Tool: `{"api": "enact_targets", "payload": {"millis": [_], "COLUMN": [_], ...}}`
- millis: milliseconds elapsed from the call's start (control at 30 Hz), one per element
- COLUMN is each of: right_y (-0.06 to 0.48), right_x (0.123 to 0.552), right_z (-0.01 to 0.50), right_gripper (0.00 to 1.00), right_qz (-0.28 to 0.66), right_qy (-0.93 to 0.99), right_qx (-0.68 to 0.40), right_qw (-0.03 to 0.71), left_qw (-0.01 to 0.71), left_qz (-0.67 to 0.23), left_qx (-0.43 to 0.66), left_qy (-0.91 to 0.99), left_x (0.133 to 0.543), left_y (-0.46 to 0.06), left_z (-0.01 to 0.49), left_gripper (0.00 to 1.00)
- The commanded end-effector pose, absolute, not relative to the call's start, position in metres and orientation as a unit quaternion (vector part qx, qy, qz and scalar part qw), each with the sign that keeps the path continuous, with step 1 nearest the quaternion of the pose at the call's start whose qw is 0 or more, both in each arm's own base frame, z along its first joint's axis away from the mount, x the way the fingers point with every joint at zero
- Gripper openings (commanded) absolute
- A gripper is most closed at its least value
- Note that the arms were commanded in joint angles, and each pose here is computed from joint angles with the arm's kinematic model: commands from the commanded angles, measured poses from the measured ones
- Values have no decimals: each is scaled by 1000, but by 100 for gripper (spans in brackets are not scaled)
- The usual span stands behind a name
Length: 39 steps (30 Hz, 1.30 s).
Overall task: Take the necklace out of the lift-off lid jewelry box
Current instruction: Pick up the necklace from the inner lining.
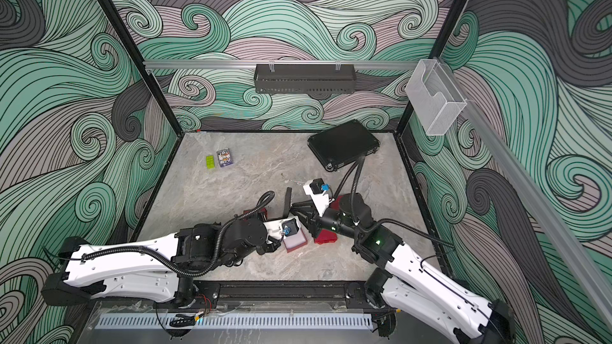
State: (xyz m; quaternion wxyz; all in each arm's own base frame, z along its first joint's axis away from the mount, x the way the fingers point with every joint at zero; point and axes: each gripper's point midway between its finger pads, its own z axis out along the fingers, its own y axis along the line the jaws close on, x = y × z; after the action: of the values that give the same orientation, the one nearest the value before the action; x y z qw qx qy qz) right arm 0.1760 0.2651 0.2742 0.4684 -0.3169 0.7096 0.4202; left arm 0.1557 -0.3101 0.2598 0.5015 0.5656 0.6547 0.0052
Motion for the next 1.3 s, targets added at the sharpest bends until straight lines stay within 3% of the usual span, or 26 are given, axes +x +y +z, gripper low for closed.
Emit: {"api": "enact_targets", "payload": {"millis": [0, 133, 300, 467, 900, 1267], "right_y": [260, 251, 241, 237, 231, 236], "right_x": [179, 182, 184, 187, 202, 210], "right_z": [283, 278, 273, 269, 283, 281], "right_gripper": [18, 19, 44, 50, 54, 53], "right_qz": [413, 396, 379, 347, 305, 296], "right_qy": [700, 705, 706, 710, 695, 697], "right_qx": [-311, -299, -281, -277, -234, -231], "right_qw": [493, 506, 528, 546, 607, 611], "left_qw": [517, 511, 492, 474, 441, 438], "left_qz": [10, 48, 97, 155, 158, 142], "left_qx": [548, 539, 538, 536, 538, 540], "left_qy": [657, 668, 678, 681, 701, 705], "left_x": [158, 166, 174, 184, 187, 184], "left_y": [-304, -294, -286, -284, -312, -323], "left_z": [281, 283, 290, 294, 287, 286], "left_gripper": [0, 0, 0, 0, 0, 0]}}
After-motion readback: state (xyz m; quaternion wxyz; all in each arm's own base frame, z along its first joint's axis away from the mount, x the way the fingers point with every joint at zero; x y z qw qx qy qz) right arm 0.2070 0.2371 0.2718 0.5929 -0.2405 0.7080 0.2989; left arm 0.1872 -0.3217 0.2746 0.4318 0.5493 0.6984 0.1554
